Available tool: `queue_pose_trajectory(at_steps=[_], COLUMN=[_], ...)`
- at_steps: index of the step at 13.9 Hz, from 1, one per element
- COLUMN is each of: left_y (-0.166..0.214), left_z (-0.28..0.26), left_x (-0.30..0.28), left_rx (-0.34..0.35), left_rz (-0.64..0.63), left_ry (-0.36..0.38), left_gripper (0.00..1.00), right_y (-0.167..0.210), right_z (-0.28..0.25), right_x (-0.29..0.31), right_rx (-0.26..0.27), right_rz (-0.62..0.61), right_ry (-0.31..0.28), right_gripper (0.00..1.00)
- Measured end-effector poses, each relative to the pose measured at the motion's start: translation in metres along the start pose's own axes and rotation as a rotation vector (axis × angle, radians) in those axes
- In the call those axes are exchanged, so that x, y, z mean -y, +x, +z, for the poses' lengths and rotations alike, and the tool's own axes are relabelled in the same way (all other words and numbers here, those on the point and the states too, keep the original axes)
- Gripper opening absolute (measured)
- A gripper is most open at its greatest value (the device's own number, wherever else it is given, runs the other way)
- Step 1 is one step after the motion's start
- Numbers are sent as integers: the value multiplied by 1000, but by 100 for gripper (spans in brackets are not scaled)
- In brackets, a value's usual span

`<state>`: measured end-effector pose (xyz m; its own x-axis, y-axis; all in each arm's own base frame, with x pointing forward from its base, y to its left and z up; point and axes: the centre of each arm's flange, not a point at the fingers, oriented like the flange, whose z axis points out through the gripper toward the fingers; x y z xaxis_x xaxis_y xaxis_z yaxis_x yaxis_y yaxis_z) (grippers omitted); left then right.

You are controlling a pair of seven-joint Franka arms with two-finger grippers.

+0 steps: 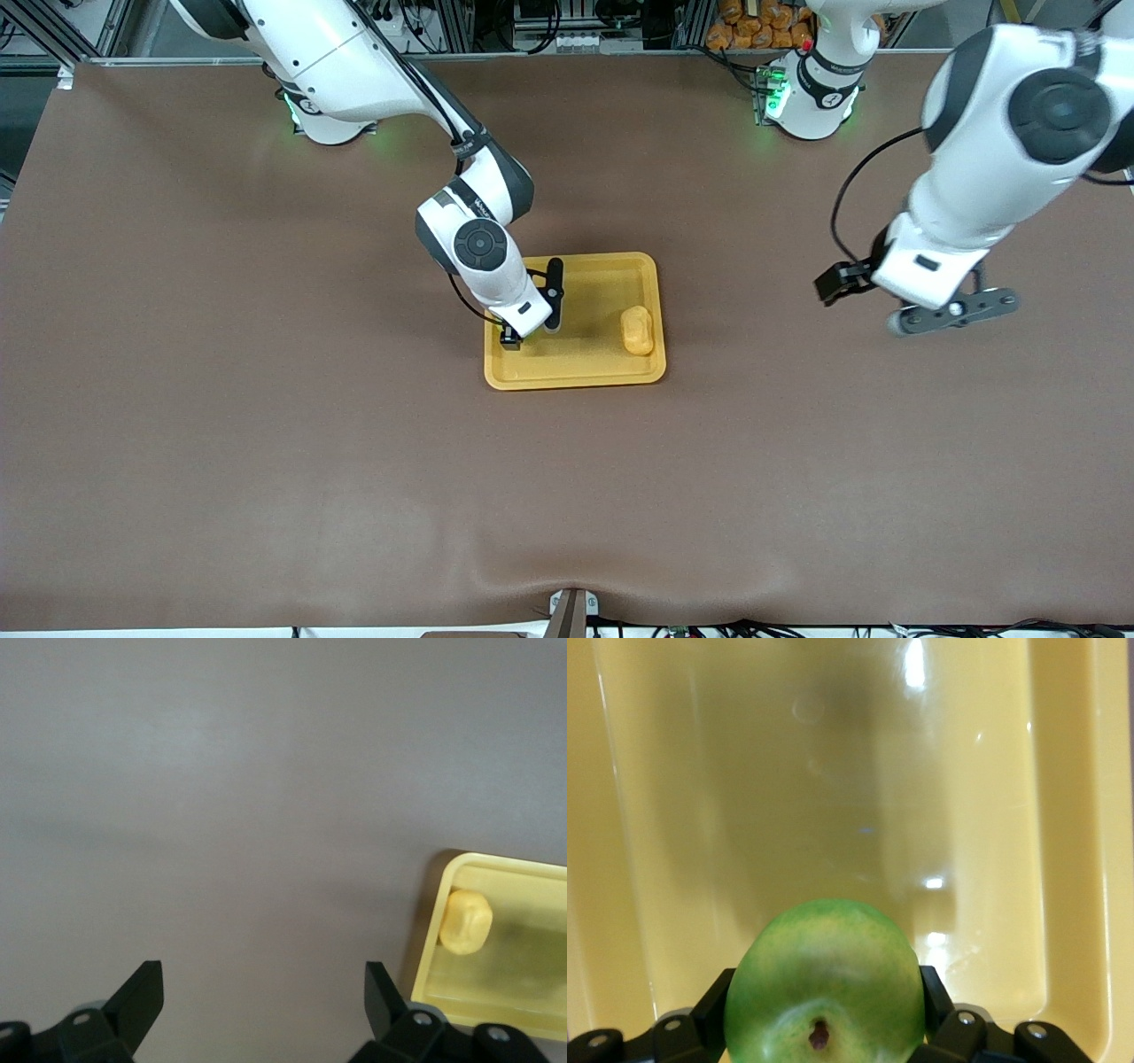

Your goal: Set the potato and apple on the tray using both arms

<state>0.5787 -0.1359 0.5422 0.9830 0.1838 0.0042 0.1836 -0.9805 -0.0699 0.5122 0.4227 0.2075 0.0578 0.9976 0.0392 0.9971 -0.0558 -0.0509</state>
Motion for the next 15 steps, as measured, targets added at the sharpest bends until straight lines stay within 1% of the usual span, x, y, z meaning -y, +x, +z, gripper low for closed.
queue_pose_trajectory(at_steps=[1,3,5,8,10,11,13,15], left_y=[2,7,10,17,19,17,10,0], left_z=[-11,-34,-53,-62,-67,-72,-86,-98], left_x=[19,56,87,120,131,136,149,162], left_rx=[17,45,56,54,45,35,22,24], left_rz=[-1,-16,-22,-20,5,21,62,85], left_ry=[1,8,9,3,0,1,8,17], left_gripper=[100,100,100,100,100,100,100,100], right_y=[0,0,0,-2,-9,-18,-49,-84], right_z=[0,1,1,-11,-43,-67,-119,-166], right_x=[0,0,-1,-9,-24,-34,-57,-74], right_rx=[-3,-3,-2,-12,-26,-30,-32,-36], right_rz=[0,-1,0,11,38,65,141,228], right_ry=[-3,-3,-4,-22,-48,-60,-75,-91], right_gripper=[85,99,100,100,100,100,100,100])
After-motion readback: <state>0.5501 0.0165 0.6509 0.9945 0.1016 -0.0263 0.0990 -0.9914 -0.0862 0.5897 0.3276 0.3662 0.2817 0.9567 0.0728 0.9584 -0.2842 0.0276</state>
